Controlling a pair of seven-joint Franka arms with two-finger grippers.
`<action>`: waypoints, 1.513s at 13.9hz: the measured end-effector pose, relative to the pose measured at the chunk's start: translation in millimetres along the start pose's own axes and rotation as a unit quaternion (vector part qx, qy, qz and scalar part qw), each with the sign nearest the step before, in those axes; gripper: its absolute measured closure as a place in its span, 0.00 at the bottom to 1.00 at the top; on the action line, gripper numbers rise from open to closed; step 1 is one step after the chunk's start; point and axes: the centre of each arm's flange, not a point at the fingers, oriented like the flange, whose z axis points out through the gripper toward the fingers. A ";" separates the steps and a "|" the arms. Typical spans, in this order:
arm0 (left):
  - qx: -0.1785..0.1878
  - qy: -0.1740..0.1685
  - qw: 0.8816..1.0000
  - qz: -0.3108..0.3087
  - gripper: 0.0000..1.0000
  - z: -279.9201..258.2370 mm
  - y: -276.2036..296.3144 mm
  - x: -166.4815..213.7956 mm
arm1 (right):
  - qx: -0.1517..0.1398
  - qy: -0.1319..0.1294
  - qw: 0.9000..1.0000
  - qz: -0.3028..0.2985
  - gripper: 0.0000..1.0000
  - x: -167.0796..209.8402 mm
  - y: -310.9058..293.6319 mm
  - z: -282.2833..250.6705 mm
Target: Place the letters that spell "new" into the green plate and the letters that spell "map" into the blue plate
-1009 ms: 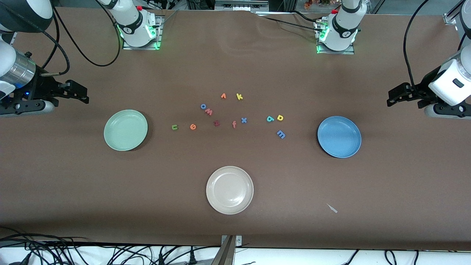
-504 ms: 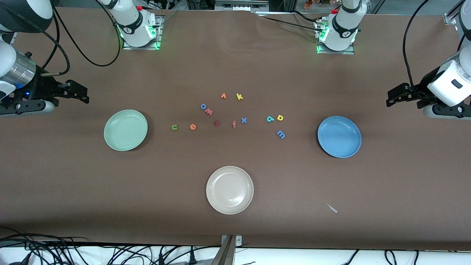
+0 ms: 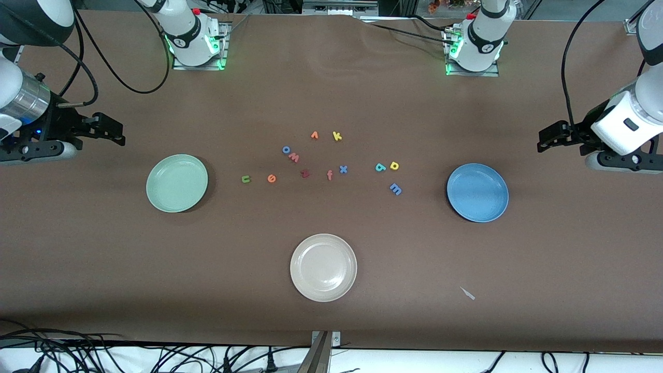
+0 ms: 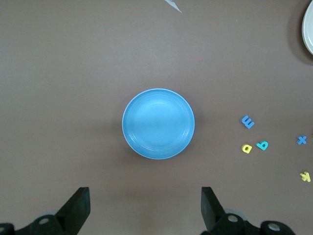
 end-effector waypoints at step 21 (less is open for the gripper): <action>0.010 -0.121 0.937 -0.328 0.00 327.1 251.7 44.5 | 0.006 -0.049 0.998 0.034 0.00 21.8 -10.2 56.5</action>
